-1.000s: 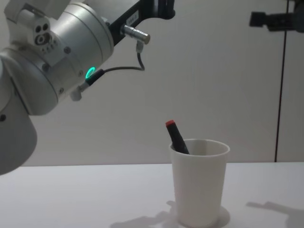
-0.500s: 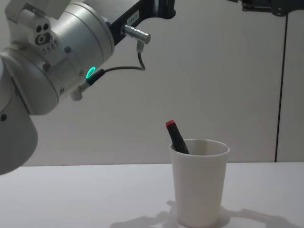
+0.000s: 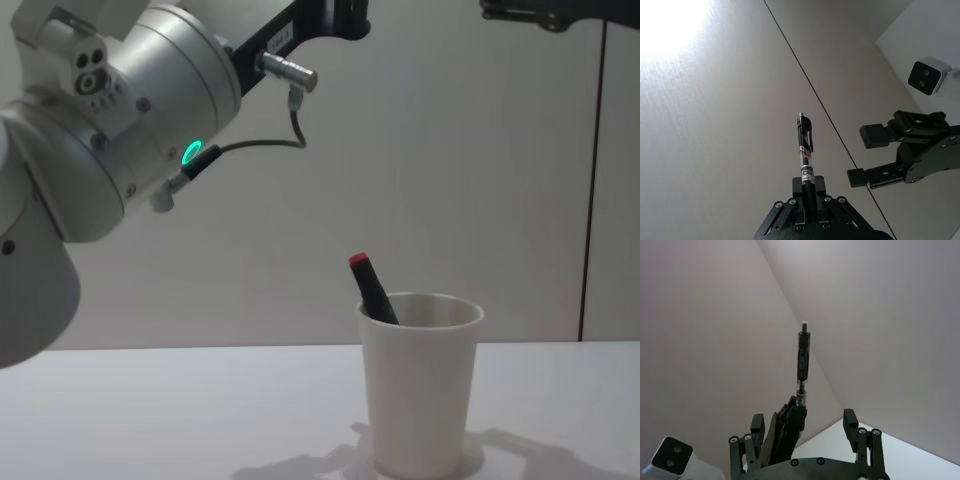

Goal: Place the pen into the pen holder.

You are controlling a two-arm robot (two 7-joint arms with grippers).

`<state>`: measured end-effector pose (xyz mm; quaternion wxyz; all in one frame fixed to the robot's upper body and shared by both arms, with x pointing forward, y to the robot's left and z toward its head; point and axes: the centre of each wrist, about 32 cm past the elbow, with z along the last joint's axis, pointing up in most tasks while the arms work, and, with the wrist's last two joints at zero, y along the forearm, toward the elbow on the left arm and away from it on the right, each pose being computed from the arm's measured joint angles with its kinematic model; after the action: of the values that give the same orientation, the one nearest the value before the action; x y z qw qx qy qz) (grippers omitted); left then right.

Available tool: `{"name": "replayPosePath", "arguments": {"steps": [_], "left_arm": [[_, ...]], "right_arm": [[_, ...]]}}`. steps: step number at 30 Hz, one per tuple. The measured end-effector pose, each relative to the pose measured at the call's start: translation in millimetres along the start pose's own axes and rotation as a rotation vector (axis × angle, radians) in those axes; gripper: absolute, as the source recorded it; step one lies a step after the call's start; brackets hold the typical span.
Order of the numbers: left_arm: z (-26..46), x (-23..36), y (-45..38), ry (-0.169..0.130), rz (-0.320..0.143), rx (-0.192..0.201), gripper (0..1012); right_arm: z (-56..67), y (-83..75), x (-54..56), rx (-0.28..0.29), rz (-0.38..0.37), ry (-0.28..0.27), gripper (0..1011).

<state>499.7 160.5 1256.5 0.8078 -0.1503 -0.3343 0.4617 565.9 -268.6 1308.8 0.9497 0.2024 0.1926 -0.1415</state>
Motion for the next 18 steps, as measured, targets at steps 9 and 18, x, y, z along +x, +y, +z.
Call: {"name": "replayPosePath", "arguments": {"steps": [9, 18], "left_arm": [[0.0, 0.0, 0.0, 0.0, 0.0, 0.0, 138], [0.0, 0.0, 0.0, 0.0, 0.0, 0.0, 138]], "right_arm": [[-8.4, 14.3, -5.5, 0.037, -0.049, -0.002, 1000], [-10.1, 28.6, -7.8, 0.065, -0.056, 0.003, 1000]]}}
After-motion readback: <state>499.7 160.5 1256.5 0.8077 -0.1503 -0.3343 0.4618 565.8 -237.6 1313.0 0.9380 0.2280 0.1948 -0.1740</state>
